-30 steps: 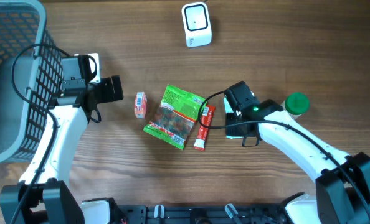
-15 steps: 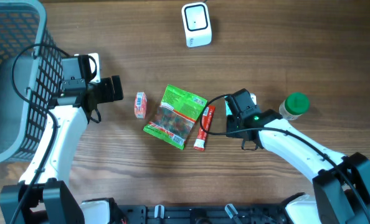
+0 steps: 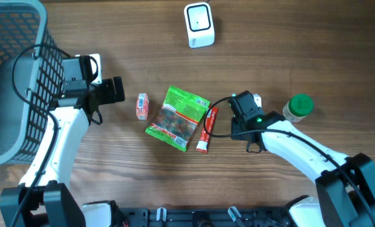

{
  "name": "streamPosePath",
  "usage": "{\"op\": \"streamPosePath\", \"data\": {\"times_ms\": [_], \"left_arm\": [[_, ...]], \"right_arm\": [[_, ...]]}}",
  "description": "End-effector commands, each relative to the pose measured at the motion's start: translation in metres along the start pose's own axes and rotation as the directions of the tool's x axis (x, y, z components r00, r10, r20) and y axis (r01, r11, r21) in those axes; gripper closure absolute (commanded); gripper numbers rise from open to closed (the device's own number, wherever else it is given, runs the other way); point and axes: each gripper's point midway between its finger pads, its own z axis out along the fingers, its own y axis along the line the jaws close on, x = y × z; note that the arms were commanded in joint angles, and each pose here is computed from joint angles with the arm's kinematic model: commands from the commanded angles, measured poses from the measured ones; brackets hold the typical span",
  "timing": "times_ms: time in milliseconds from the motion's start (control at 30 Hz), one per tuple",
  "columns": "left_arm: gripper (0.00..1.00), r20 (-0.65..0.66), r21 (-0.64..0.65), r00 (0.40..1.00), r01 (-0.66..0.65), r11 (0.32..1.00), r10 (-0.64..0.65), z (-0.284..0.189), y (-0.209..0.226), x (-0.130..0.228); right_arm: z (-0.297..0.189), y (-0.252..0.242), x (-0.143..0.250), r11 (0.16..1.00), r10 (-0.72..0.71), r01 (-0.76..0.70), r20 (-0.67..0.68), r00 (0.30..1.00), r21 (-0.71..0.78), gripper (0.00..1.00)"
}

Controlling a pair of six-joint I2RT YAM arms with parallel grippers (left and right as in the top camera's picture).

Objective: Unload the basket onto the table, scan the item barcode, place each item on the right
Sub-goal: 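Lift the wipes pack off the table with right gripper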

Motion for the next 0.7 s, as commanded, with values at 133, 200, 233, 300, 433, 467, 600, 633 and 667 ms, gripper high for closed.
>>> {"op": "streamPosePath", "data": {"times_ms": [133, 200, 233, 300, 433, 467, 600, 633, 667], "left_arm": [[0.0, 0.032, -0.007, 0.999, 0.0, 1.0, 0.0, -0.007, 0.003, -0.01], [0.0, 0.032, -0.007, 0.999, 0.0, 1.0, 0.0, -0.007, 0.003, -0.01], [0.0, 0.032, -0.007, 0.999, 0.0, 1.0, 0.0, -0.007, 0.003, -0.01], [0.0, 0.032, -0.007, 0.999, 0.0, 1.0, 0.0, -0.007, 0.003, -0.01], [0.0, 0.032, -0.007, 0.999, 0.0, 1.0, 0.0, -0.007, 0.003, -0.01], [0.0, 0.032, -0.007, 0.999, 0.0, 1.0, 0.0, -0.007, 0.003, -0.01], [0.0, 0.032, -0.007, 0.999, 0.0, 1.0, 0.0, -0.007, 0.003, -0.01], [0.0, 0.032, -0.007, 0.999, 0.0, 1.0, 0.0, -0.007, 0.003, -0.01], [0.0, 0.032, -0.007, 0.999, 0.0, 1.0, 0.0, -0.007, 0.003, -0.01]], "right_arm": [[0.014, -0.002, 0.022, 0.996, -0.092, 0.093, -0.081, 0.992, 0.001, 0.34], [0.012, 0.006, 0.018, 0.989, -0.147, 0.144, -0.076, 0.986, -0.042, 0.3], [0.007, 0.01, 0.013, 0.984, -0.171, 0.167, -0.069, 0.983, -0.062, 0.29], [-0.011, 0.016, -0.003, 0.98, -0.188, 0.184, -0.052, 0.981, -0.07, 0.25], [-0.054, 0.024, -0.043, 0.982, -0.166, 0.166, 0.009, 0.986, -0.088, 0.14], [-0.059, 0.022, -0.05, 0.984, -0.156, 0.157, 0.017, 0.988, -0.087, 0.11], [-0.052, 0.021, -0.062, 0.959, -0.192, 0.192, 0.02, 0.981, -0.211, 0.07], [-0.049, 0.017, -0.066, 0.959, -0.168, 0.168, 0.02, 0.986, -0.228, 0.07], [-0.046, 0.013, -0.07, 0.962, -0.148, 0.15, 0.023, 0.989, -0.228, 0.06]]}}
